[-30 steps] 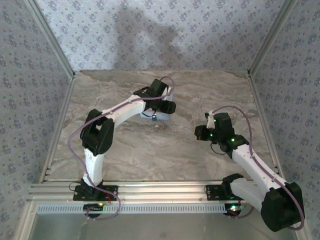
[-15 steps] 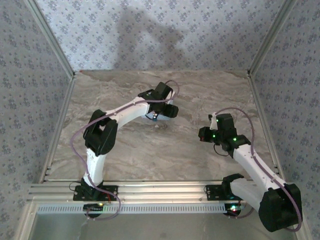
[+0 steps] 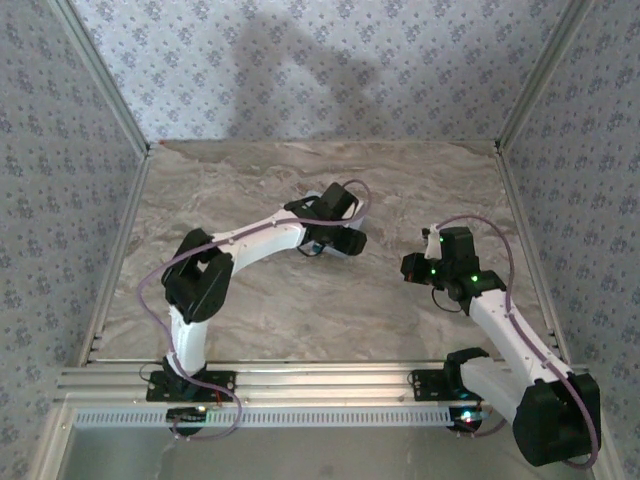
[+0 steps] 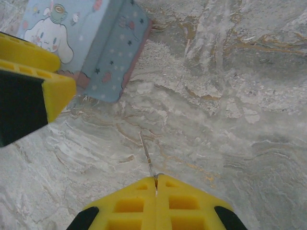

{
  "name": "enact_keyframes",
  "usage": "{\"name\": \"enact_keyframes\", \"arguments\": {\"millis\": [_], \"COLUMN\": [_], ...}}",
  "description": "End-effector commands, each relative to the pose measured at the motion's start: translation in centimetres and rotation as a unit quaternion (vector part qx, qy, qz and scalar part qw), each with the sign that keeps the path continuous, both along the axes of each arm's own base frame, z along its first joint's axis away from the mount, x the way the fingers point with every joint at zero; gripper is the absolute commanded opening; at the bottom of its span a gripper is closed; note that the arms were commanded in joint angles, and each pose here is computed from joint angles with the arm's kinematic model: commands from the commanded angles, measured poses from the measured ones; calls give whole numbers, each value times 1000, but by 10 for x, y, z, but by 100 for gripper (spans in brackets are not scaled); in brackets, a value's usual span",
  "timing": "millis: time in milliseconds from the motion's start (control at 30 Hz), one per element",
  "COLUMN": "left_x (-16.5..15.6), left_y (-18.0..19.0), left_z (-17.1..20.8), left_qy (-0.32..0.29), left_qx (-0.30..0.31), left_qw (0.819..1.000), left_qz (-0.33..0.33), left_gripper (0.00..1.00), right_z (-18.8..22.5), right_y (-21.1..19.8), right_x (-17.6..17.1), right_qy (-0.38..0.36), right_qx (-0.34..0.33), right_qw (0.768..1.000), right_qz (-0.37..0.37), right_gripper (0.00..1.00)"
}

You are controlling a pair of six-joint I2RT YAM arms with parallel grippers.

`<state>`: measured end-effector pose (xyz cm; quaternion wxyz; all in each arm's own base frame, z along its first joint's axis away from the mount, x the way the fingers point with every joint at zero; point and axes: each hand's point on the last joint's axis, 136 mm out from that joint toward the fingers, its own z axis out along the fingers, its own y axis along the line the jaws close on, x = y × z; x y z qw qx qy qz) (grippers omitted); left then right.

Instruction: Unlock a padlock with a key

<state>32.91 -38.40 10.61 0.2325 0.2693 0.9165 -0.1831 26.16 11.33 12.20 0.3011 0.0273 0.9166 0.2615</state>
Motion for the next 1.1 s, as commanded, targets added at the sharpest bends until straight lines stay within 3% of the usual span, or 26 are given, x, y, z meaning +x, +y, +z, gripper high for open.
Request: {"name": "enact_keyframes", "arguments": {"millis": [0,267,467,633,733,1067], "left_x": [-24,-17,-6,-8,-12,-12], "left_y": [6,15,72,115,128,122], "left_z": [-7,47,73,53,40,12], "left_qy": [40,0,-27,-2,2,-25], "left_qx": [3,-52,-103,-161,-194,-222], "left_qw": [999,999,992,981,977,974], "left_qz": [-5,12,74,104,89,31], "left_gripper": [65,77,87,87,81,78], "right_z": [4,-1,13,24,28,21], "right_y": [9,34,69,102,116,145], "right_x": [3,11,22,35,47,86], "right_qy": [-6,-1,-22,-31,-36,-28], "right_qx": [14,31,49,88,109,148], "right_qw": [1000,997,993,986,982,975], "right_qz": [23,64,108,138,147,161], "right_gripper": [0,0,0,0,0,0]}}
